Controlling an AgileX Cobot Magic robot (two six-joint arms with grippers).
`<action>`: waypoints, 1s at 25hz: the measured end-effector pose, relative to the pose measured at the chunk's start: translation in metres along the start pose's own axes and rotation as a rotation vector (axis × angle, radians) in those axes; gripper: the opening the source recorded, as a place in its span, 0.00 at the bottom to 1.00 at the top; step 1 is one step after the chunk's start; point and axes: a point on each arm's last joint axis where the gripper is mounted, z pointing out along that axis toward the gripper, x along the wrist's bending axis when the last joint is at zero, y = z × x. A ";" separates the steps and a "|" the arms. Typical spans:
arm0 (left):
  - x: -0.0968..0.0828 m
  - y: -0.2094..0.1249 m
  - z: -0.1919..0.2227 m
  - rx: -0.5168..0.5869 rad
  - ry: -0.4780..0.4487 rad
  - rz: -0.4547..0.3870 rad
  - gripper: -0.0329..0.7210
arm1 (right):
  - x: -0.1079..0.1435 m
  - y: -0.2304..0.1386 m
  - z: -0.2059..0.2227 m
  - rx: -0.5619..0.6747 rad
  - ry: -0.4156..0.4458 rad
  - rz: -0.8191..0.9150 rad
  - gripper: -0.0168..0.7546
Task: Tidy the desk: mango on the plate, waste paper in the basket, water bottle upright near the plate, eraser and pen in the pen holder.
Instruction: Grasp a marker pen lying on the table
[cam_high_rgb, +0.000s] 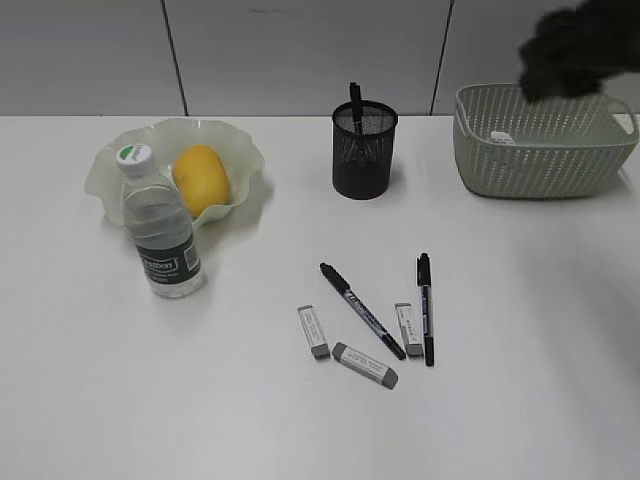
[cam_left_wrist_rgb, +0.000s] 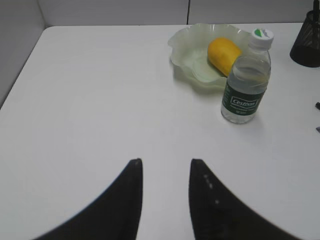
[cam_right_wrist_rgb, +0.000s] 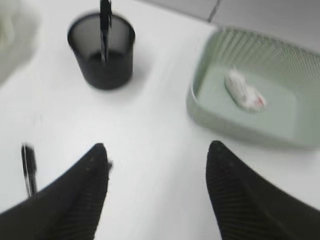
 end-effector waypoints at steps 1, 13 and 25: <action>0.000 0.001 0.002 0.012 0.001 0.001 0.36 | -0.003 -0.016 -0.020 0.047 -0.007 0.005 0.65; -0.004 0.005 0.010 0.069 -0.023 0.050 0.38 | -0.015 -0.233 -0.168 -0.094 -0.017 0.128 0.58; -0.042 0.070 0.098 0.340 -0.250 -0.004 0.44 | -0.013 -0.265 -0.173 -0.399 0.019 0.140 0.55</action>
